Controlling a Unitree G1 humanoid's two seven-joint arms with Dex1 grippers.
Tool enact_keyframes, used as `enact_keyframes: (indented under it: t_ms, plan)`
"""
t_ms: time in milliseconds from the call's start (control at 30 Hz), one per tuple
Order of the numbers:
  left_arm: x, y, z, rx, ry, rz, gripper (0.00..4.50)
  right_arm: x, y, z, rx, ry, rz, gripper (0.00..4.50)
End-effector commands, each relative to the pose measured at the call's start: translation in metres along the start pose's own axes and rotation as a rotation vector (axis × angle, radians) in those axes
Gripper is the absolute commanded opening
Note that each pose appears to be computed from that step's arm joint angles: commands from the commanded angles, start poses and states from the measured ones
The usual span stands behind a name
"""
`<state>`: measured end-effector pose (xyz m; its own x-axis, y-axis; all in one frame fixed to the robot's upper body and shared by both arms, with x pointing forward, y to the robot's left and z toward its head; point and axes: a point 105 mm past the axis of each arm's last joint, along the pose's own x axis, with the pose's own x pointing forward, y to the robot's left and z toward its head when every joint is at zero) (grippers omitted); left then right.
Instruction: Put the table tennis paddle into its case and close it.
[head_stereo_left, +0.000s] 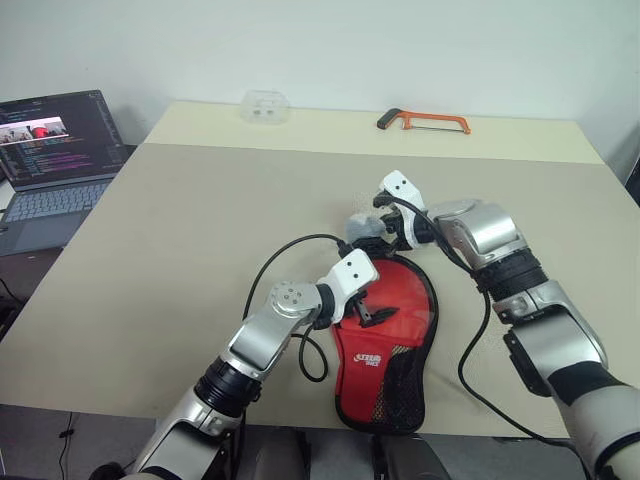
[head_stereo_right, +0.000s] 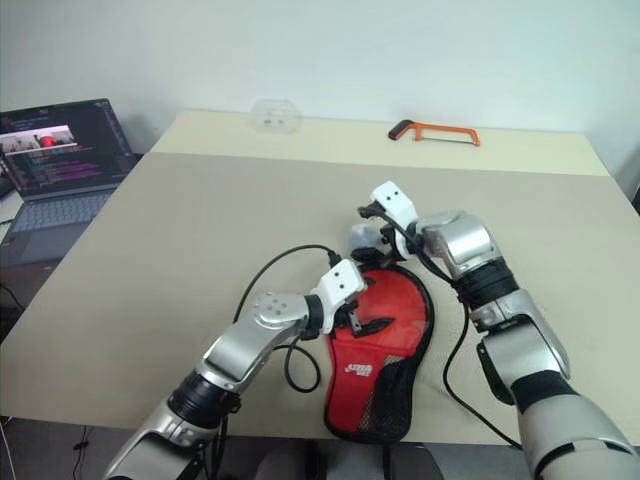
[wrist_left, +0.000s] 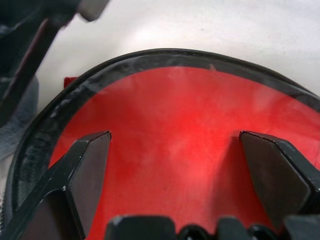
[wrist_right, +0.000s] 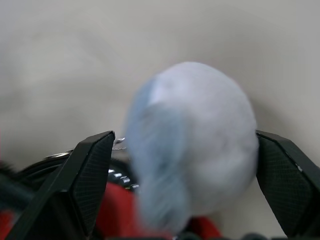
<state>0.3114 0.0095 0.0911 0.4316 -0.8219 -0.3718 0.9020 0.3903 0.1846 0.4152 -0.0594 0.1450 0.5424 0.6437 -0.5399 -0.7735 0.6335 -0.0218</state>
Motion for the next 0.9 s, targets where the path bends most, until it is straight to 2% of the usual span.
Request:
enact_keyframes:
  t_ms: [33, 100, 300, 433, 600, 733, 900]
  plan:
    - [0.003, -0.009, -0.019, -0.071, 0.063, -0.032, 4.49, -0.001, -0.009, 0.016, -0.023, -0.05, -0.044, 4.32]
    - [0.003, -0.01, -0.023, -0.09, 0.076, -0.034, 4.5, 0.001, -0.011, 0.016, -0.021, -0.054, -0.058, 3.94]
    - [0.002, -0.012, -0.028, -0.096, 0.093, -0.037, 4.5, 0.002, -0.022, 0.019, -0.008, -0.077, -0.112, 2.02]
    - [0.001, -0.013, -0.027, -0.098, 0.089, -0.043, 4.5, -0.007, -0.041, 0.028, -0.021, -0.109, -0.204, 1.03]
    - [-0.001, -0.01, -0.026, -0.091, 0.089, -0.041, 4.5, -0.022, -0.07, 0.028, -0.03, -0.118, -0.344, 0.56]
    - [-0.001, -0.011, -0.027, -0.082, 0.098, -0.044, 4.5, -0.037, -0.092, 0.021, -0.067, -0.095, -0.45, 0.52]
    - [0.0, -0.014, -0.027, -0.079, 0.099, -0.058, 4.5, -0.068, -0.121, -0.005, -0.118, -0.004, -0.548, 0.52]
